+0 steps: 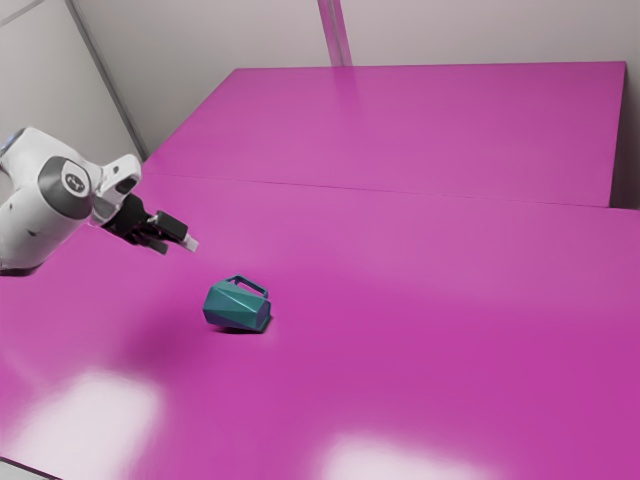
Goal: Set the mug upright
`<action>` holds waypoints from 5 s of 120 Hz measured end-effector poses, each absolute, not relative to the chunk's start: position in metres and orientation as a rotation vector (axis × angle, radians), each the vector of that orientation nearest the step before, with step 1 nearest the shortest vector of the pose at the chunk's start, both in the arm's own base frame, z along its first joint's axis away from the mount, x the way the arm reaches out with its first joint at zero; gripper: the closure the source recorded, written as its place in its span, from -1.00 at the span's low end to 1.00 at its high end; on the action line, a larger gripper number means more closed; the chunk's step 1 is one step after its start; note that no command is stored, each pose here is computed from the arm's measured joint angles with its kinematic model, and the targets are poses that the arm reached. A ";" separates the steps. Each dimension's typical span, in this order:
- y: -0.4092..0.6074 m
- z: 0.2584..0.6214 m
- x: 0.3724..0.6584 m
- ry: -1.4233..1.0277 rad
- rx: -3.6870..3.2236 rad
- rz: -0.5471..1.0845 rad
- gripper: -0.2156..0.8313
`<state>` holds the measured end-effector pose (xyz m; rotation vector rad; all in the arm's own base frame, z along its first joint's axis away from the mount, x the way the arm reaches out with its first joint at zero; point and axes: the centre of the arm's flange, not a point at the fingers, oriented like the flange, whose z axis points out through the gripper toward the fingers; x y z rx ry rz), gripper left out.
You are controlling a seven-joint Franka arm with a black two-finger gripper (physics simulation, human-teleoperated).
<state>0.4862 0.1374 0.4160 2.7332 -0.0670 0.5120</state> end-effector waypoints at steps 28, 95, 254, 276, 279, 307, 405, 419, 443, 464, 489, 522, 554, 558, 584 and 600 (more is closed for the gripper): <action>0.146 0.370 0.469 -0.201 2.659 0.597 -0.59; 0.114 0.303 0.463 -0.601 2.539 0.695 -0.59; 0.070 0.325 0.474 -1.045 2.511 0.909 0.76; 0.072 0.328 0.474 -1.045 2.524 0.923 0.86; 0.073 0.329 0.474 -1.045 2.527 0.928 0.86; 0.070 0.363 0.490 -1.147 2.526 0.998 0.88; 0.045 0.373 0.450 -1.016 2.732 0.475 0.91; 0.040 0.370 0.453 -0.962 2.764 0.473 0.91; 0.039 0.365 0.456 -0.862 2.800 0.464 0.91; 0.040 0.358 0.458 -0.790 2.817 0.443 0.91; 0.037 0.359 0.458 -0.719 2.818 0.418 0.47; 0.023 0.381 0.467 -0.669 2.806 0.425 -0.21; 0.014 0.454 0.516 -0.752 2.816 0.489 -0.44; 0.016 0.471 0.534 -0.783 2.830 0.488 -0.45; 0.034 0.524 0.585 -0.814 2.915 0.378 -0.54; 0.046 0.569 0.596 -0.790 2.988 0.350 -0.56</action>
